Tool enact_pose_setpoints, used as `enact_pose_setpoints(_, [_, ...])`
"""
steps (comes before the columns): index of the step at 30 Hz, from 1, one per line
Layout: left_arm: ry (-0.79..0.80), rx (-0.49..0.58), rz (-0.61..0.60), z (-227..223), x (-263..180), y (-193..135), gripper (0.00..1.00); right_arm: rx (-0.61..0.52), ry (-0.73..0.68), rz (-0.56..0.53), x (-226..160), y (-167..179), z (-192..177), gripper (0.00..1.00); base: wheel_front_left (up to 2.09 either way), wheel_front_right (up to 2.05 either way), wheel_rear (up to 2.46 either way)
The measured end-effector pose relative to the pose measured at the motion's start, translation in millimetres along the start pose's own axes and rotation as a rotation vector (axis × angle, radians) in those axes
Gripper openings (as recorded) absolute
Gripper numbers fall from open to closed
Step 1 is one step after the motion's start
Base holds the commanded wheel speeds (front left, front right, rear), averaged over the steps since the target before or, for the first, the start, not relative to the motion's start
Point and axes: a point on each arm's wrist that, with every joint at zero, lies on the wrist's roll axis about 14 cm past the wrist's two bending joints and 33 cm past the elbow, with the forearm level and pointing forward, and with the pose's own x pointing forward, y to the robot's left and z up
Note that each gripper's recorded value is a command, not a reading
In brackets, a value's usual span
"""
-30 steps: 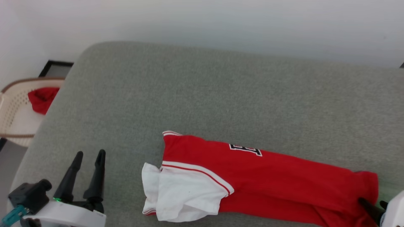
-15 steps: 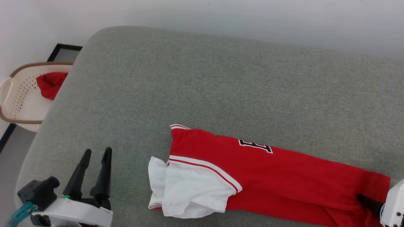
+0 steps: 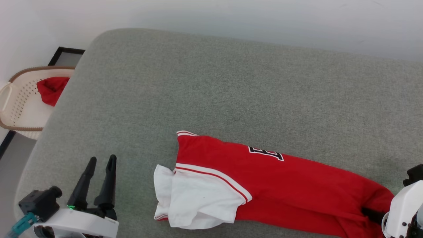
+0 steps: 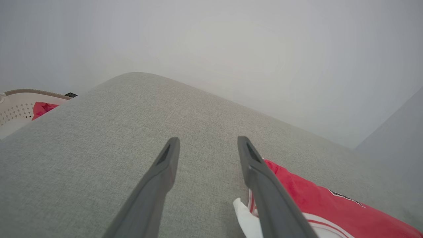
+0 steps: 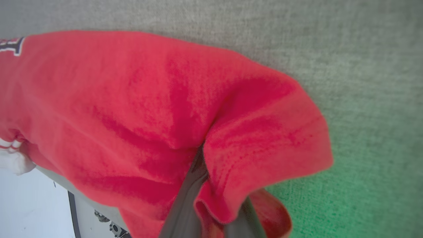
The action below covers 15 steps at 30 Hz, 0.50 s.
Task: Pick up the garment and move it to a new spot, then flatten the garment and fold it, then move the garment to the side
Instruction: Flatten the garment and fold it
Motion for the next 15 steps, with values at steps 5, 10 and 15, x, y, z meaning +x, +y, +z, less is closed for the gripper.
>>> enact_pose_setpoints(5, [-0.002,-0.005,0.001,-1,1,0,0.90,-0.017,-0.033,-0.016,-2,-6,5,0.00,0.00,0.00,0.00])
enact_pose_setpoints(10, [-0.008,-0.005,-0.002,1,1,-1,0.93,-0.035,-0.087,-0.051,-11,-17,17,0.00,0.00,0.00,0.00])
enact_pose_setpoints(15, [-0.011,-0.004,-0.004,1,-4,0,0.98,-0.039,-0.138,-0.135,-31,-45,28,0.00,0.00,0.00,0.00])
